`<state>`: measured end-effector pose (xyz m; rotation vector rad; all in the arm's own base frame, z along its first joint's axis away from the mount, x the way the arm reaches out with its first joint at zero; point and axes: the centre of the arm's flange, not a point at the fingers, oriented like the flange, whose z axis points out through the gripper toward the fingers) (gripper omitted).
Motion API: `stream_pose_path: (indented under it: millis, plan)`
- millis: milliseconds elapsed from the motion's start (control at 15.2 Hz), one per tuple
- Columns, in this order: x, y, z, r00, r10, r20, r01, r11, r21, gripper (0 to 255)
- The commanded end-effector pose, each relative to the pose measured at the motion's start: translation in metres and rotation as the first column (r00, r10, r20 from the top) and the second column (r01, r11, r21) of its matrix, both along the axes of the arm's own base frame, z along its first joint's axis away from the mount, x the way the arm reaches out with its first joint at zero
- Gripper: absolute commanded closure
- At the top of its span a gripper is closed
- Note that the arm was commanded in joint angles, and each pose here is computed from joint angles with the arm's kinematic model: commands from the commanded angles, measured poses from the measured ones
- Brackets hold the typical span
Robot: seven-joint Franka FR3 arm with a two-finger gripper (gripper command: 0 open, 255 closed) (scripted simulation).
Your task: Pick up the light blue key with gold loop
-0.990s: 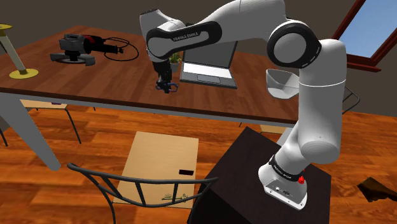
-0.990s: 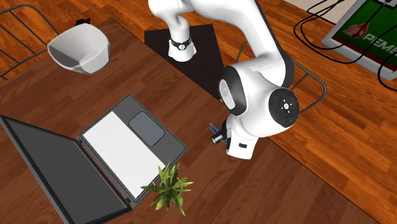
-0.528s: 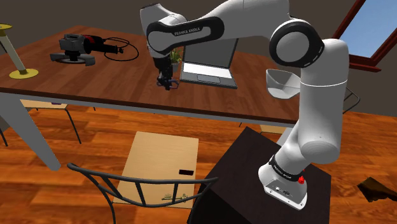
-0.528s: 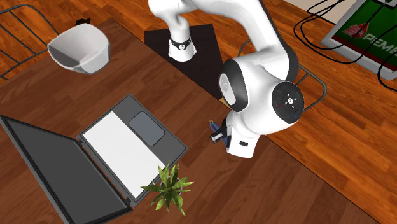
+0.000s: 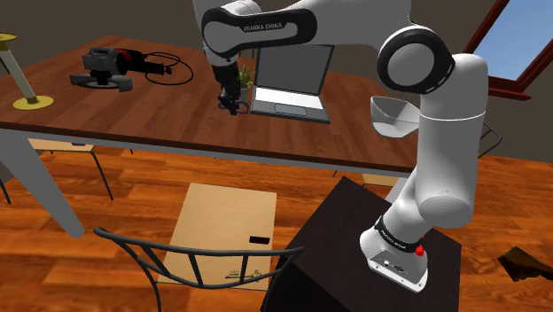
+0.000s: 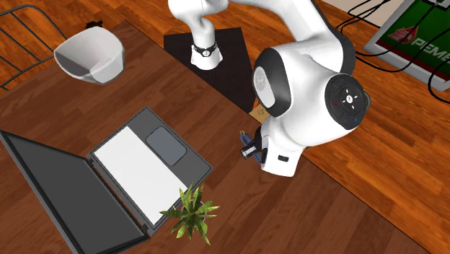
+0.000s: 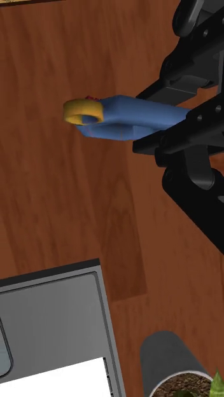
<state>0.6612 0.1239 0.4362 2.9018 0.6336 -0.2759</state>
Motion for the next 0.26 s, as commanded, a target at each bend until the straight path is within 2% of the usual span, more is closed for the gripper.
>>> stream_pose_path:
  millis: [0, 198]
  plan:
    - [-0.0002, -0.0007, 0.0100, 1.000, 0.000, 0.000, 0.000, 1.000, 0.000, 255]
    - [-0.0002, -0.0007, 0.0161, 1.000, 0.000, 0.000, 0.000, 1.000, 0.000, 255]
